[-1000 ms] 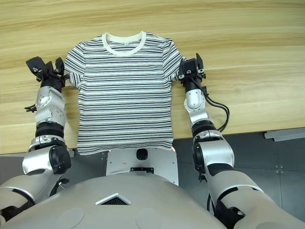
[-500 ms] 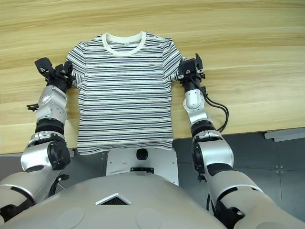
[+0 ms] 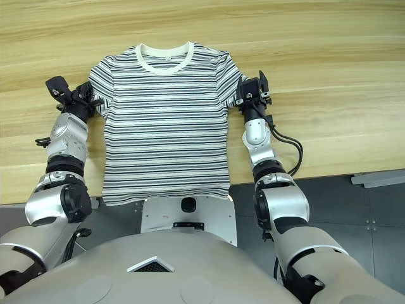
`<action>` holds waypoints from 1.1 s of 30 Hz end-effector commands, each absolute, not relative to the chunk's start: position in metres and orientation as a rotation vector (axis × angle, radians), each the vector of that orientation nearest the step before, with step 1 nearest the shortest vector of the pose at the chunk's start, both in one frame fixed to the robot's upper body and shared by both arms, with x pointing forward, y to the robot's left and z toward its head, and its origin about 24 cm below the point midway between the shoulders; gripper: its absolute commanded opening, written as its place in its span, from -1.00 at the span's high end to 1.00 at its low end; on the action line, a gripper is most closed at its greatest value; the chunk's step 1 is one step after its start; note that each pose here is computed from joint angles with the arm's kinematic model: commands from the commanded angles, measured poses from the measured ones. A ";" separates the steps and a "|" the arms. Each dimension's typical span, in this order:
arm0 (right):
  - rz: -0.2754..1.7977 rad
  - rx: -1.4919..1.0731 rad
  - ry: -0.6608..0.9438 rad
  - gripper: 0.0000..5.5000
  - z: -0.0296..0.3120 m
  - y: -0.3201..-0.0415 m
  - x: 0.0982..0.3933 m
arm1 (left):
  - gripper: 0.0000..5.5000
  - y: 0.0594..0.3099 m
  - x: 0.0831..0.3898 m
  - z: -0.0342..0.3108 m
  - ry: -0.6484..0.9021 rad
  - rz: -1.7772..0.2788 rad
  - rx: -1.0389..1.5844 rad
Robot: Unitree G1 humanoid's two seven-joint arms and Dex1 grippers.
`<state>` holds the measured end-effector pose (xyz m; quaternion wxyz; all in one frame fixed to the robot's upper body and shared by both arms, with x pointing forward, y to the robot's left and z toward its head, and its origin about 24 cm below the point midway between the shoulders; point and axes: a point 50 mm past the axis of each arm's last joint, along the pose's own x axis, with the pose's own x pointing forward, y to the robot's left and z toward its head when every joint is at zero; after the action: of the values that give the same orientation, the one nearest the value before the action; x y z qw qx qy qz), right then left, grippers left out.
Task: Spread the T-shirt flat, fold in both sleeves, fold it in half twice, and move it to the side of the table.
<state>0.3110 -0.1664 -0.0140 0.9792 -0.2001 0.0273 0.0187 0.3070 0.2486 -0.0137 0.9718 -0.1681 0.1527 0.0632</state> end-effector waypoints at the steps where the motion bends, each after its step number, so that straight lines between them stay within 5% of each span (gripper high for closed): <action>1: 0.031 -0.388 0.028 0.03 -0.008 -0.163 0.316 | 0.96 0.244 0.300 -0.026 0.365 0.105 -0.359; 20: 0.028 -0.392 0.026 0.03 -0.008 -0.163 0.316 | 0.96 0.237 0.308 0.010 0.120 0.087 -0.306; 29: 0.029 -0.391 0.023 0.03 -0.008 -0.164 0.315 | 0.96 0.308 0.308 0.054 0.176 0.028 0.263; 33: 0.031 -0.389 0.023 0.03 -0.009 -0.162 0.314 | 0.96 0.316 0.304 0.051 0.259 -0.084 0.281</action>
<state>0.3113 -0.1651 -0.0125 0.9799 -0.1979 0.0188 0.0164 0.3036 0.3147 0.0538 0.9844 0.1407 0.1044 -0.0175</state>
